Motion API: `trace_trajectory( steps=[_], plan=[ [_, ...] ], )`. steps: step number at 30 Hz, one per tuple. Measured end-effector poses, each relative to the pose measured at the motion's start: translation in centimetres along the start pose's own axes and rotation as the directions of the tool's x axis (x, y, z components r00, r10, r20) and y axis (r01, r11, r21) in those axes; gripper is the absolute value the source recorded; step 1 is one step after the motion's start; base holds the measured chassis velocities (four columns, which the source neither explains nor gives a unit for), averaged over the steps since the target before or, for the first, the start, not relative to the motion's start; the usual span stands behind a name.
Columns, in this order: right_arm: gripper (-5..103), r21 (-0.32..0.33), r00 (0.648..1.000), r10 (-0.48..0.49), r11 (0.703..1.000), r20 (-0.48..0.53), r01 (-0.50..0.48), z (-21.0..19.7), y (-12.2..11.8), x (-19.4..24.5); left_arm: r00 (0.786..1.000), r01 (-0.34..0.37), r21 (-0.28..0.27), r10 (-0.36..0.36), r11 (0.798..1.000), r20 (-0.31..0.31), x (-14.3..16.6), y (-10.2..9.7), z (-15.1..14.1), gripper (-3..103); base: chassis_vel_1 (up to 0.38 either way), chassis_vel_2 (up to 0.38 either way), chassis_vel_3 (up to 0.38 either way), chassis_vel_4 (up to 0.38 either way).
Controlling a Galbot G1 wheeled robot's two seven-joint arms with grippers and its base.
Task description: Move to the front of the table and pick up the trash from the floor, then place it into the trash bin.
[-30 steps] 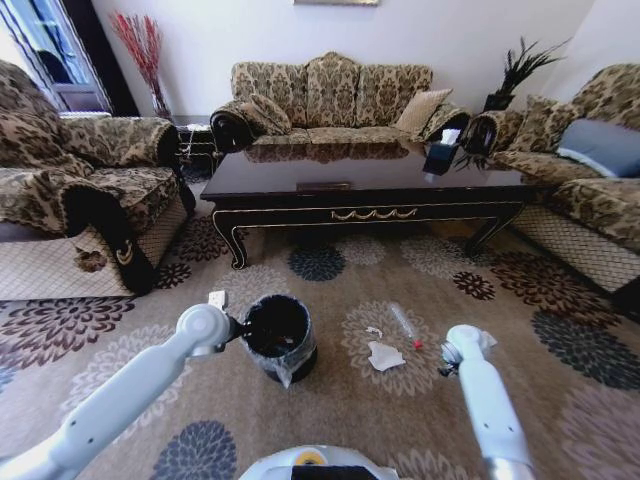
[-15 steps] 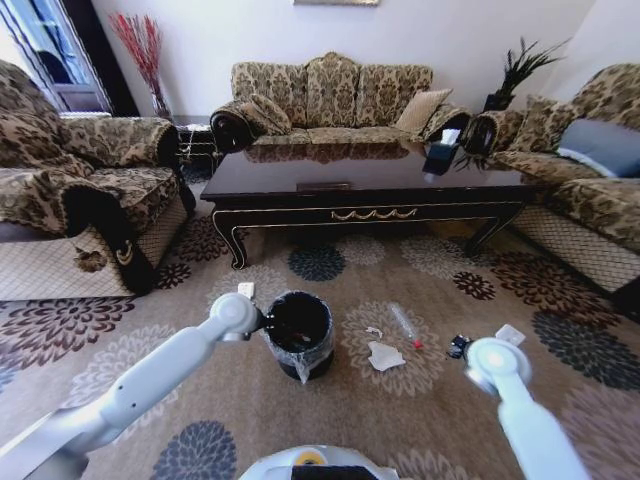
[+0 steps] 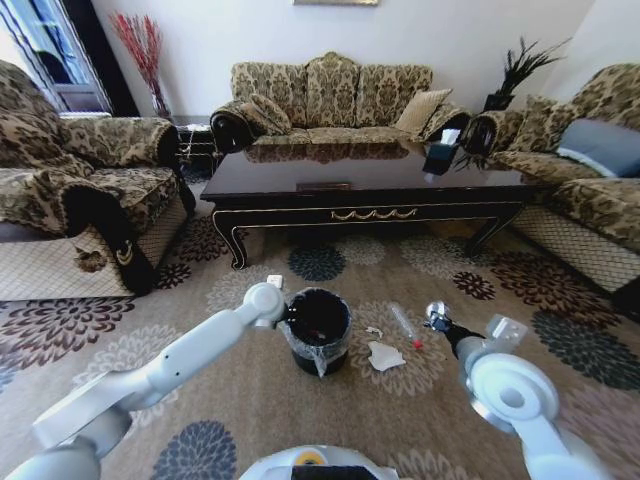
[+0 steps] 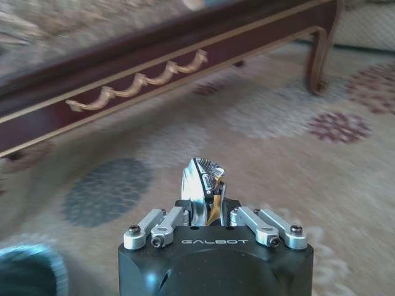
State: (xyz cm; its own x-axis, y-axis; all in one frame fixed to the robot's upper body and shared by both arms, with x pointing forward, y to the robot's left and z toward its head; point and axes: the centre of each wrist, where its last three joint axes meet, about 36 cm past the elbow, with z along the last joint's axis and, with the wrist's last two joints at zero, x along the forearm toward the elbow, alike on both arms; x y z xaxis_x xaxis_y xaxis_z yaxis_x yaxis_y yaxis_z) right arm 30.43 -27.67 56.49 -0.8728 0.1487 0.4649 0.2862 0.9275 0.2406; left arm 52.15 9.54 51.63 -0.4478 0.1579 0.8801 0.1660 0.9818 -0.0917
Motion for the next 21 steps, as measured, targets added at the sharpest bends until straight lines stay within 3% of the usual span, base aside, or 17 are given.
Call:
trace_trajectory(
  steps=[7,13,21],
  plan=[
    [24,0.057,0.985,-0.163,0.985,0.049,0.16,0.5,1.1,0.4,1.0,-0.015,-0.028,0.015,0.999,-0.001,-0.2,-2.4,-1.4,0,0.0,0.0,0.0,0.0],
    [24,0.09,0.976,-0.209,0.975,0.069,0.202,1.7,1.5,-0.3,0.999,-0.042,-0.053,0.041,0.998,-0.012,-0.8,-5.1,-1.8,0,0.0,0.0,0.0,0.0],
    [24,0.121,0.962,-0.27,0.957,0.044,0.263,2.9,2.5,-0.1,0.998,-0.047,-0.066,0.045,0.997,-0.031,-1.5,-6.1,-1.2,0,0.0,0.0,0.0,0.0]
  ],
)
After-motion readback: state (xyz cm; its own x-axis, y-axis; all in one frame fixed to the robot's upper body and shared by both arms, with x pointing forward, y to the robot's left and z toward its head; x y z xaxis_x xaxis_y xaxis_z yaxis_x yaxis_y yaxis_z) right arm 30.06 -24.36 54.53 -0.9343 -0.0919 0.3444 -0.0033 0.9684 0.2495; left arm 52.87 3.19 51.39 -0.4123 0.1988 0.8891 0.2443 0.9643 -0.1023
